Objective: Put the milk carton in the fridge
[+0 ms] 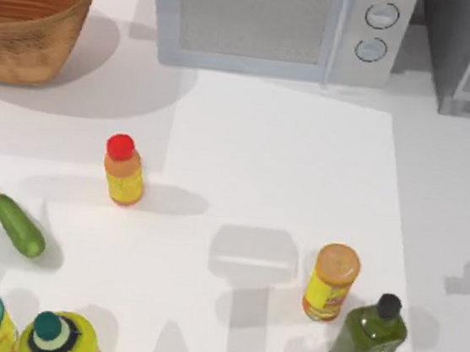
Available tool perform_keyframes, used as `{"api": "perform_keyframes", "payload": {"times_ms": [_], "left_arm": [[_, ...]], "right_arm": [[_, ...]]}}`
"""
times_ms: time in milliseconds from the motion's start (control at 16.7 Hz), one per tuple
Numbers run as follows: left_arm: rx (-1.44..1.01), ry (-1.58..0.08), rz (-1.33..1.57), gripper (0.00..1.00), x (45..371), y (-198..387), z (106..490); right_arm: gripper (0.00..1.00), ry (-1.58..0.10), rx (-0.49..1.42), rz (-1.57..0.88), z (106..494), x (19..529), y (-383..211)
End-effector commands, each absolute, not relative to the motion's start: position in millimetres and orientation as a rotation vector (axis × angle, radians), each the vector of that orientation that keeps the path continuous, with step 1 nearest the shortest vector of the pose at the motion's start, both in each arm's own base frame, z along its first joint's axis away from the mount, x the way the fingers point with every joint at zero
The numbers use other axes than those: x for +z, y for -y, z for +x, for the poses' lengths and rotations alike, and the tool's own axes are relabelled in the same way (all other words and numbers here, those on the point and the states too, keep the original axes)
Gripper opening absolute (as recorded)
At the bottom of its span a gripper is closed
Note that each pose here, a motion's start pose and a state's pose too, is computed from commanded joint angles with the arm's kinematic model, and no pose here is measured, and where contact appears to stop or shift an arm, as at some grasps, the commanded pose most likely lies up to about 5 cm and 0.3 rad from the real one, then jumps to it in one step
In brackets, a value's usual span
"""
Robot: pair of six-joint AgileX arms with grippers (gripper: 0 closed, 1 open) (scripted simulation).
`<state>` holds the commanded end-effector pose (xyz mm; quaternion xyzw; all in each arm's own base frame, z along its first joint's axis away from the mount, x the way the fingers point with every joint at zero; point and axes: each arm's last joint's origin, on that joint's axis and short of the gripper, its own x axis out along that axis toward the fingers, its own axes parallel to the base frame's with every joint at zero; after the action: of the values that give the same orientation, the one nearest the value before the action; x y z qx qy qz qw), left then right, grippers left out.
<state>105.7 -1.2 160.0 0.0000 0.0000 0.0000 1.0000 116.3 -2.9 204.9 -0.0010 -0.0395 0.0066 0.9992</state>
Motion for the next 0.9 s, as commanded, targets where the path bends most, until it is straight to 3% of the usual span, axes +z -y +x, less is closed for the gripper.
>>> {"api": "perform_keyframes", "payload": {"times_ms": [240,480,900], "left_arm": [[0.000,0.000,0.000,1.00,160,1,106],[0.000,0.000,0.000,1.00,160,1,106],[0.000,0.000,0.000,1.00,160,1,106]], "right_arm": [[0.00,0.108,0.017,-0.013,155,248,9],[0.00,0.076,0.025,-0.016,233,261,24],[0.00,-0.009,0.032,0.003,364,180,69]]}}
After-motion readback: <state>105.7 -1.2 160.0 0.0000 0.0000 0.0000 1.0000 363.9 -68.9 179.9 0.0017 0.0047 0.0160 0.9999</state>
